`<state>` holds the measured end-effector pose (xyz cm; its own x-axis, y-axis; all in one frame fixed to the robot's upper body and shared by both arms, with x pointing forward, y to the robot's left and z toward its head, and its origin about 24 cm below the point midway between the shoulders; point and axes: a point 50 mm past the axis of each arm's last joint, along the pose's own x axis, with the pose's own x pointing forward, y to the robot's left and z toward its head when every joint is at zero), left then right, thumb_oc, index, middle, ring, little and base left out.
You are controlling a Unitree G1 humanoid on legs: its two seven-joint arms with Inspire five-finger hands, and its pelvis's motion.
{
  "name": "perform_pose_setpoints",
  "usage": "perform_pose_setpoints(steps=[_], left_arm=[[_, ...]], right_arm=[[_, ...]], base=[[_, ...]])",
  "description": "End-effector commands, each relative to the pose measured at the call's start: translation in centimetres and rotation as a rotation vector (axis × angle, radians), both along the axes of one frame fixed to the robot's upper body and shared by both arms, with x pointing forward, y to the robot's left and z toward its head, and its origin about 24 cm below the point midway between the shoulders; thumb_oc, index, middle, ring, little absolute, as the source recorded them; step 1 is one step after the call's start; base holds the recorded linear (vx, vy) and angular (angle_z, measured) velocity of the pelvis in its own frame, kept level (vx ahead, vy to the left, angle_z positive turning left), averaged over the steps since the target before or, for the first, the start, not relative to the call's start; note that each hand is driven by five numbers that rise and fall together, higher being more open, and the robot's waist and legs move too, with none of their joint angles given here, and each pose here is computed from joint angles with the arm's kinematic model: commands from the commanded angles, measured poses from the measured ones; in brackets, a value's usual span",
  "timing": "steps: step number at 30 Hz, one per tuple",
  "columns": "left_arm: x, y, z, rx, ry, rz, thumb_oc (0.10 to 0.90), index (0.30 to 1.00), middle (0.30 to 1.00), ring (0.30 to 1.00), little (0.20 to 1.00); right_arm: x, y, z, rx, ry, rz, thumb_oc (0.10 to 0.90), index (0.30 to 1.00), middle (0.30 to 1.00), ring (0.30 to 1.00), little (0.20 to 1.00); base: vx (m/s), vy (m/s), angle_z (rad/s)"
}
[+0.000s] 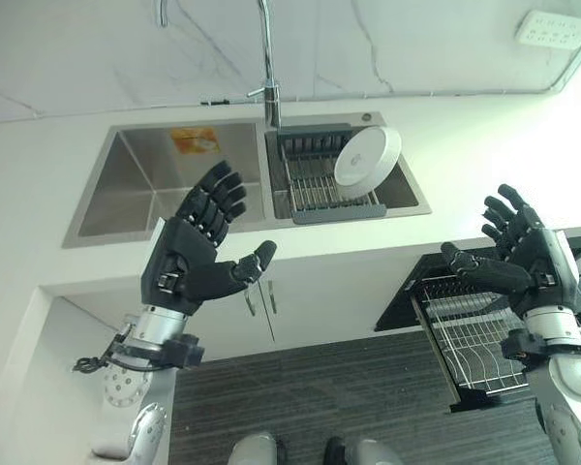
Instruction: Place the dishes in the dishwasher.
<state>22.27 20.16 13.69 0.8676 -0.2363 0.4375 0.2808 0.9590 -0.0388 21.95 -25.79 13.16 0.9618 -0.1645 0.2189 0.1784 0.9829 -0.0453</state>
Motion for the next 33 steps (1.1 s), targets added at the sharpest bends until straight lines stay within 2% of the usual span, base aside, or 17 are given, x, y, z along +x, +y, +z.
perform_pose_setpoints(steps=[1,11,15,25,33], left_arm=[[-1.2,-0.4,4.6,0.003,-0.296,-0.012,0.800,0.900,0.900,0.900,0.900],[-1.3,-0.7,4.9,0.021,-0.326,-0.032,0.800,0.900,0.900,0.900,0.900],[-1.6,-1.6,5.9,0.055,-0.388,-0.125,0.800,0.900,0.900,0.900,0.900],[-2.5,-3.4,8.3,0.157,-0.580,-0.249,0.800,0.900,0.900,0.900,0.900],[-1.7,-3.8,9.4,0.214,-0.589,-0.243,0.800,0.900,0.900,0.900,0.900]], right_arm=[[0.3,0.8,5.3,-0.097,-0.285,0.049,0.800,0.900,0.900,0.900,0.900],[-0.6,0.8,5.5,-0.045,-0.325,0.102,0.800,0.900,0.900,0.900,0.900],[-0.8,1.2,5.8,0.019,-0.387,0.089,0.800,0.900,0.900,0.900,0.900],[-0.6,2.4,7.1,0.073,-0.526,0.094,0.800,0.900,0.900,0.900,0.900],[-0.7,2.2,7.6,0.104,-0.571,0.185,0.800,0.900,0.900,0.900,0.900]], base=[[0.17,0.113,0.00],[0.15,0.121,-0.29],[0.17,0.177,0.01],[0.09,0.151,-0.06],[0.03,-0.167,-0.04]])
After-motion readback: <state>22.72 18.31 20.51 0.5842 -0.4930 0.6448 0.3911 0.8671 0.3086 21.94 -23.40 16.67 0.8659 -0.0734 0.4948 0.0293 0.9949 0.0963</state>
